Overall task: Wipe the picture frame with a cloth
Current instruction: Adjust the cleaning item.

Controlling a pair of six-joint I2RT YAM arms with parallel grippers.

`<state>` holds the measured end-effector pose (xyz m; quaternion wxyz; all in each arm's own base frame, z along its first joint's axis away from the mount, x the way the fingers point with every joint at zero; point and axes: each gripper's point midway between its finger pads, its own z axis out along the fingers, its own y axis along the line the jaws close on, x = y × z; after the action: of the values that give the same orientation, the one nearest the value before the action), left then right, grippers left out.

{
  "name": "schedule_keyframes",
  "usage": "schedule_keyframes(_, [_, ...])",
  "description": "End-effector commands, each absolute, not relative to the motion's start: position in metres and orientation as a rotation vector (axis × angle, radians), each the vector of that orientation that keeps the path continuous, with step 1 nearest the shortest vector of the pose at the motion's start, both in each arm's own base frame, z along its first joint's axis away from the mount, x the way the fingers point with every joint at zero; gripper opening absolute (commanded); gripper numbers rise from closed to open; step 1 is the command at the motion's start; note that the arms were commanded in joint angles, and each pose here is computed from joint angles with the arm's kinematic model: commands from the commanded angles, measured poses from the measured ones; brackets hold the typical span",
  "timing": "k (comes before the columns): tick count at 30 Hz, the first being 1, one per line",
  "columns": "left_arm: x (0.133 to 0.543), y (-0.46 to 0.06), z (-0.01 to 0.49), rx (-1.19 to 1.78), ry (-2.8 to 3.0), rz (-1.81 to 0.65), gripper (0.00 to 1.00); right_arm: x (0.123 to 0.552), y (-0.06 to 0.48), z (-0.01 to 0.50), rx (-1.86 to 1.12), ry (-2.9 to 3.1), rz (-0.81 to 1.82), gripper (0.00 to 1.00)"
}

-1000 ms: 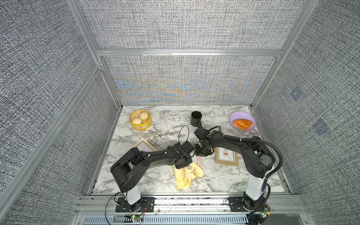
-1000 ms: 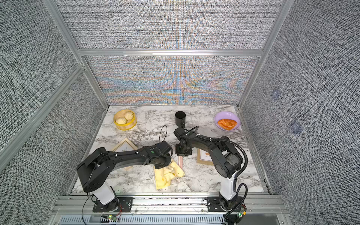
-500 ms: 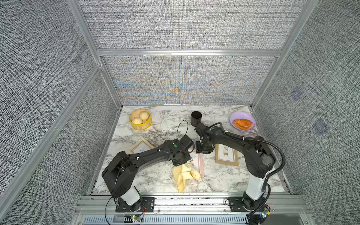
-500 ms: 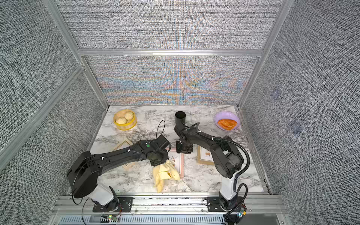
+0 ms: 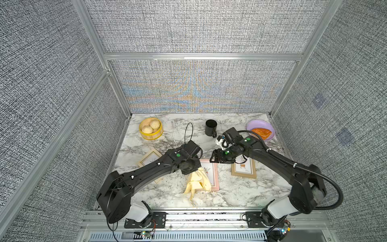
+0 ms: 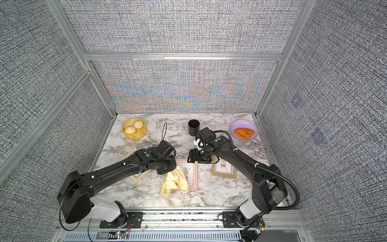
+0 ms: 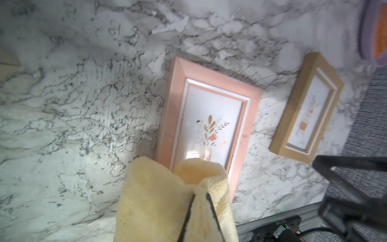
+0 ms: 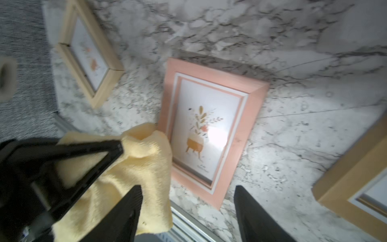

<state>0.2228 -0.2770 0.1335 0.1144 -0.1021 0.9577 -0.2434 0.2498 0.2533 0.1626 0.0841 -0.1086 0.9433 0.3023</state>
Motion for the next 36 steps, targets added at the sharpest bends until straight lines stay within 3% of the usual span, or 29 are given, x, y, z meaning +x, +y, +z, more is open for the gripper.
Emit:
schedule_keyframes(1, [0.235, -0.296, 0.167, -0.237, 2.690, -0.895, 0.00, 0.225, 0.277, 0.209, -0.500, 2.650, 1.215, 0.76])
schedule_keyframes(7, [0.247, -0.312, 0.194, -0.196, 2.595, -1.018, 0.00, 0.215, 0.284, 0.252, -0.574, 2.488, 1.298, 0.83])
schedule_keyframes(20, [0.262, -0.333, 0.228, -0.251, 2.470, -1.196, 0.00, 0.211, 0.292, 0.232, -0.566, 2.503, 1.247, 0.98])
schedule_keyframes(36, [0.252, -0.345, 0.244, -0.329, 2.406, -1.417, 0.00, 0.240, 0.307, 0.224, -0.472, 2.406, 1.203, 0.99])
